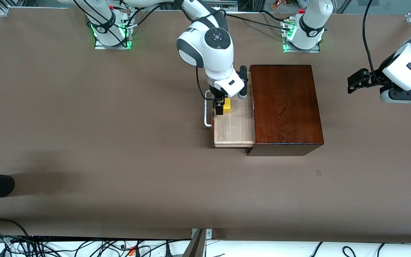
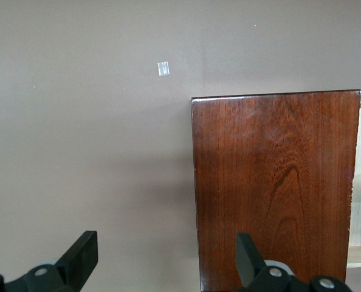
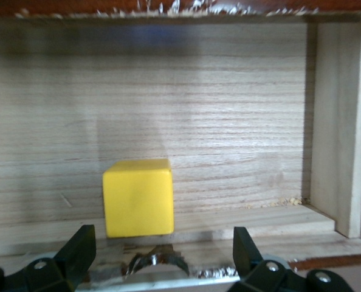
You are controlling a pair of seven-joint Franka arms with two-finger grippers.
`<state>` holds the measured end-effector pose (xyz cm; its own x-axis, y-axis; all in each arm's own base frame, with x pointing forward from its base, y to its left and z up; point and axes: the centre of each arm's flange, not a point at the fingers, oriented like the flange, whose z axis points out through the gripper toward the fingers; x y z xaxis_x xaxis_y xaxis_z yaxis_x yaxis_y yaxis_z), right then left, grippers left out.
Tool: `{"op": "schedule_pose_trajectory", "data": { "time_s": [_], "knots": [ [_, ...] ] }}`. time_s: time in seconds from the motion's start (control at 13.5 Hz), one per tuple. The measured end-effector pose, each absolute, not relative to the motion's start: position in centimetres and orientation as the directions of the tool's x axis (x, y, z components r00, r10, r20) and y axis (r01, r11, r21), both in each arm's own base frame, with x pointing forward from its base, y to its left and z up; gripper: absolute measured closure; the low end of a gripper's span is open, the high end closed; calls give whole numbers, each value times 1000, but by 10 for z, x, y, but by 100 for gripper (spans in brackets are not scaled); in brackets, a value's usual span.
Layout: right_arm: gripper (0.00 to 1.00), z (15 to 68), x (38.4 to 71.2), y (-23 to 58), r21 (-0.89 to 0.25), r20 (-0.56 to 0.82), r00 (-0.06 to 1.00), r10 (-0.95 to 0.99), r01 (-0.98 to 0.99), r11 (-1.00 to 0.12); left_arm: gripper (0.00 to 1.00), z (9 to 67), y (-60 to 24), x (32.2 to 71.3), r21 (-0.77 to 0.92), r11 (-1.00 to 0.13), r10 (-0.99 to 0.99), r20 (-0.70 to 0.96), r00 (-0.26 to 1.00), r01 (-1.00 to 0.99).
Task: Open drawer, take yellow block, close drawer
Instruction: 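Lower the right gripper into the drawer and grasp the yellow cube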
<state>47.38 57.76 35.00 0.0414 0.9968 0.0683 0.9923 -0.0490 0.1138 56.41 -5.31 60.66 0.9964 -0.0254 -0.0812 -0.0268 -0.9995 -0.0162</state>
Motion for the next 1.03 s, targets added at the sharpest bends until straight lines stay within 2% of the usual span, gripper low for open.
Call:
{"op": "schedule_pose_trajectory", "data": {
  "time_s": [0.52, 1.03],
  "knots": [
    [0, 321, 469, 586, 118, 53, 15, 998, 993, -21, 0, 608, -55, 563, -16, -999, -30, -79, 996, -31],
    [0, 335, 476, 587, 140, 69, 8, 998, 990, -17, 0, 608, -60, 563, -11, -996, -93, -79, 993, -94]
  ]
}}
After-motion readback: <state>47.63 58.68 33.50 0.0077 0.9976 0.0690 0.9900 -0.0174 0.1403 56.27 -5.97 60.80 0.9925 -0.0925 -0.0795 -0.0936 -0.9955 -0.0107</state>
